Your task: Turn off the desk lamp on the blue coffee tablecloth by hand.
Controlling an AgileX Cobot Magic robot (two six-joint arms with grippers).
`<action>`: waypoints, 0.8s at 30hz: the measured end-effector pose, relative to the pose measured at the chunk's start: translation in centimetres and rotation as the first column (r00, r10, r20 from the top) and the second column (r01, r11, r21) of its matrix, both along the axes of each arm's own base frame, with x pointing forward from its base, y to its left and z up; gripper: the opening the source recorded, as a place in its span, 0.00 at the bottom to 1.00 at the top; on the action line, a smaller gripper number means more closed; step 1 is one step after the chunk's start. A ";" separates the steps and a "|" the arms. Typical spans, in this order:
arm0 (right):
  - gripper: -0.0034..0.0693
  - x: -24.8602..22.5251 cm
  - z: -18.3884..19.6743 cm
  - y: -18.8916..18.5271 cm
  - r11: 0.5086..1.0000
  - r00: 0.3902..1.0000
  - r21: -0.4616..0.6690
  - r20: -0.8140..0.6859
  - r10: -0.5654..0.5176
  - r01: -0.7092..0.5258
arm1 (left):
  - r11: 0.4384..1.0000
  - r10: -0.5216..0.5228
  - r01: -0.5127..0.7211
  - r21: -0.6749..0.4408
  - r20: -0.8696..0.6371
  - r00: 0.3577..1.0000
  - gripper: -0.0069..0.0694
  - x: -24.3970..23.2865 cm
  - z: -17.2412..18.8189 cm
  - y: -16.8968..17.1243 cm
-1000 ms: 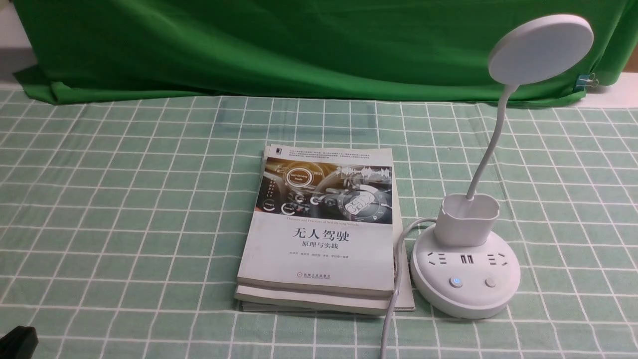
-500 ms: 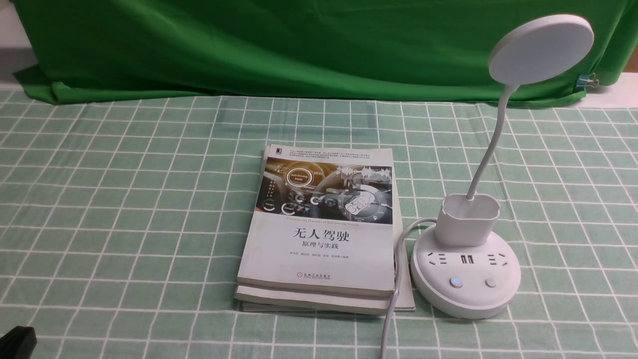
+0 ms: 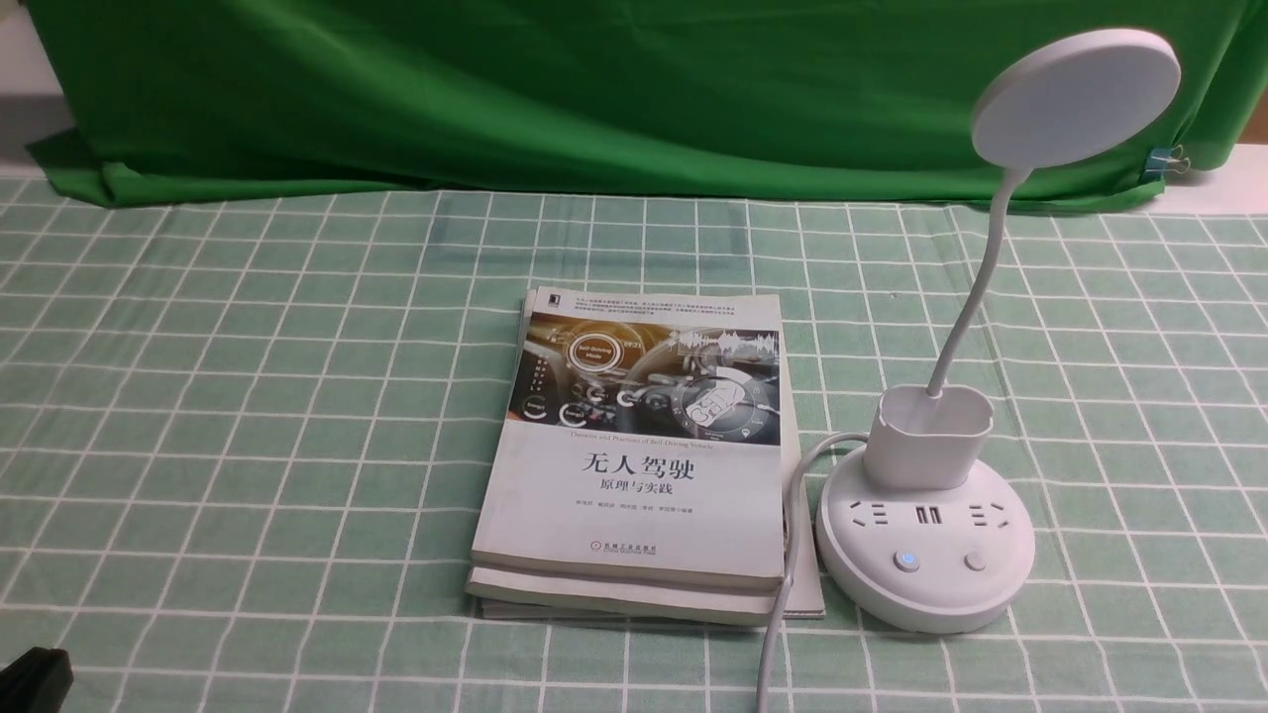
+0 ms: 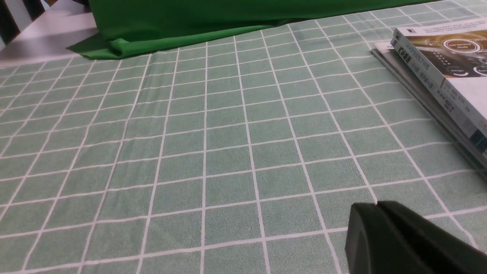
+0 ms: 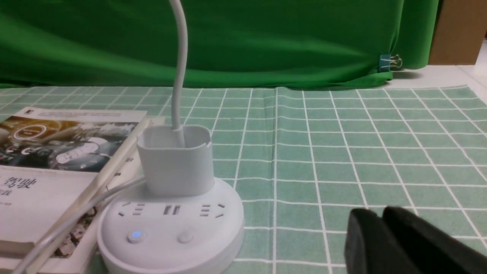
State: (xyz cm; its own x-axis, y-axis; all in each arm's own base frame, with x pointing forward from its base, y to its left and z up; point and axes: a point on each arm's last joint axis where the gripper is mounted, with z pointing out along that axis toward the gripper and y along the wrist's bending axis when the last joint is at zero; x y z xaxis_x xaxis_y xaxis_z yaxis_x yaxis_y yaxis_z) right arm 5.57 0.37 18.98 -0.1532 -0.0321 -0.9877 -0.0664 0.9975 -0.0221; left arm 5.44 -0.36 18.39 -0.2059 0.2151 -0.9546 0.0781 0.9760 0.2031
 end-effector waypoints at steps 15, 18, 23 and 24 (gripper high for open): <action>0.19 0.0 0.0 0.0 1.000 1.000 0.001 0.000 0.000 0.000 | 1.000 0.000 0.000 0.000 0.000 1.000 0.09 0.0 0.0 0.0; 0.20 0.0 0.0 0.0 1.000 1.000 0.001 0.000 0.000 0.000 | 1.000 0.000 0.000 0.000 0.000 1.000 0.09 0.0 0.0 0.0; 0.23 0.0 0.0 0.0 1.000 1.000 0.001 0.000 0.000 0.000 | 1.000 0.000 0.000 0.000 0.000 1.000 0.09 0.0 0.0 0.0; 0.23 0.0 0.0 0.0 1.000 1.000 0.001 0.000 0.000 0.000 | 1.000 0.000 0.000 0.000 0.000 1.000 0.09 0.0 0.0 0.0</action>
State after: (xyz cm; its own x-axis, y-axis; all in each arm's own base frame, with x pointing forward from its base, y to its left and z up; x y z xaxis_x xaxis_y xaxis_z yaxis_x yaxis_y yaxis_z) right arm 5.57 0.37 18.98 -0.1532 -0.0314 -0.9877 -0.0665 0.9976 -0.0214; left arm 5.44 -0.36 18.39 -0.2059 0.2151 -0.9546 0.0781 0.9760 0.2031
